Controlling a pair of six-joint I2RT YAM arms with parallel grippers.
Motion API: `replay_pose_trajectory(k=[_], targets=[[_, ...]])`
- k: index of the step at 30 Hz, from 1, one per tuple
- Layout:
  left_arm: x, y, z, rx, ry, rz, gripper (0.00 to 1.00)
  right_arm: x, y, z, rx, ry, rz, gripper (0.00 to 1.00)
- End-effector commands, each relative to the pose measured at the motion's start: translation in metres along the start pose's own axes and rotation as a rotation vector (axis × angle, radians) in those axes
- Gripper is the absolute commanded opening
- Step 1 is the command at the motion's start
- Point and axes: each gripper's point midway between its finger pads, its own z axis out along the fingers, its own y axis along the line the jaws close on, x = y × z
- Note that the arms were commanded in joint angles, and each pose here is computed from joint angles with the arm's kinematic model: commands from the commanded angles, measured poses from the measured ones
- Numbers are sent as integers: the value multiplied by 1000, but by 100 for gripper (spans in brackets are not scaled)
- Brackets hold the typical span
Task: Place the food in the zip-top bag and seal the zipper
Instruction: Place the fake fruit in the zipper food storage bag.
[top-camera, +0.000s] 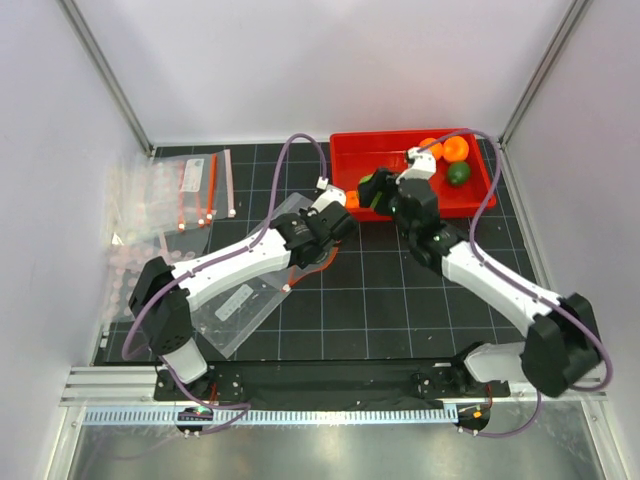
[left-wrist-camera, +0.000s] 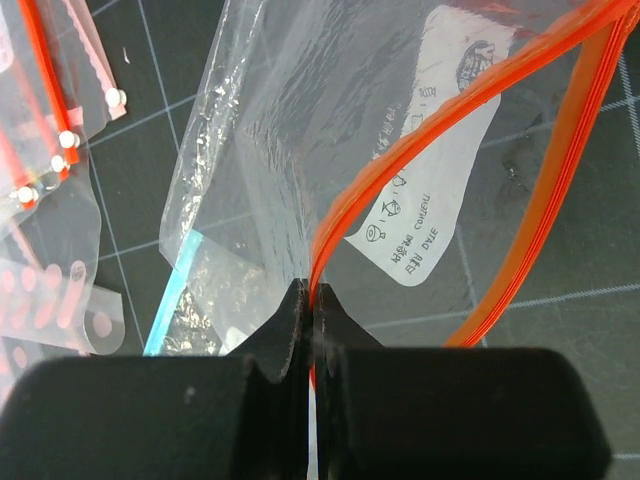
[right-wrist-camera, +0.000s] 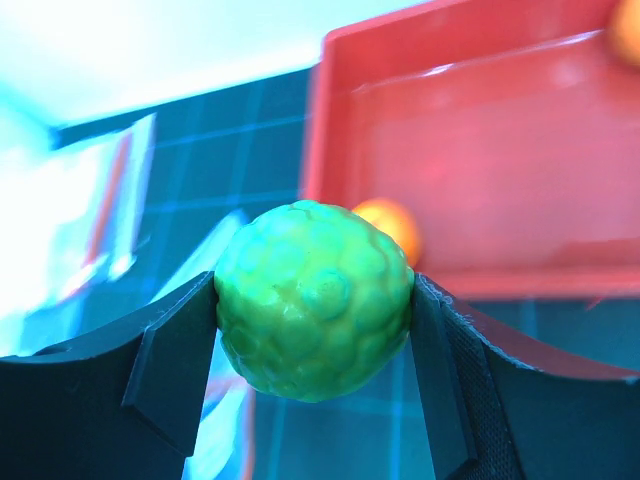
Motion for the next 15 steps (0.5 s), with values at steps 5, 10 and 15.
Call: replay_pose_trajectory(k=[5, 10, 15], targets=[[-13, 1, -15, 63, -52, -69, 0, 22, 24, -72, -227, -35, 199, 39], [-11, -2, -13, 90, -39, -94, 0, 28, 38, -86, -327, -16, 205, 36], [-11, -2, -8, 121, -34, -139, 0, 50, 68, -95, -470, 3, 217, 36]])
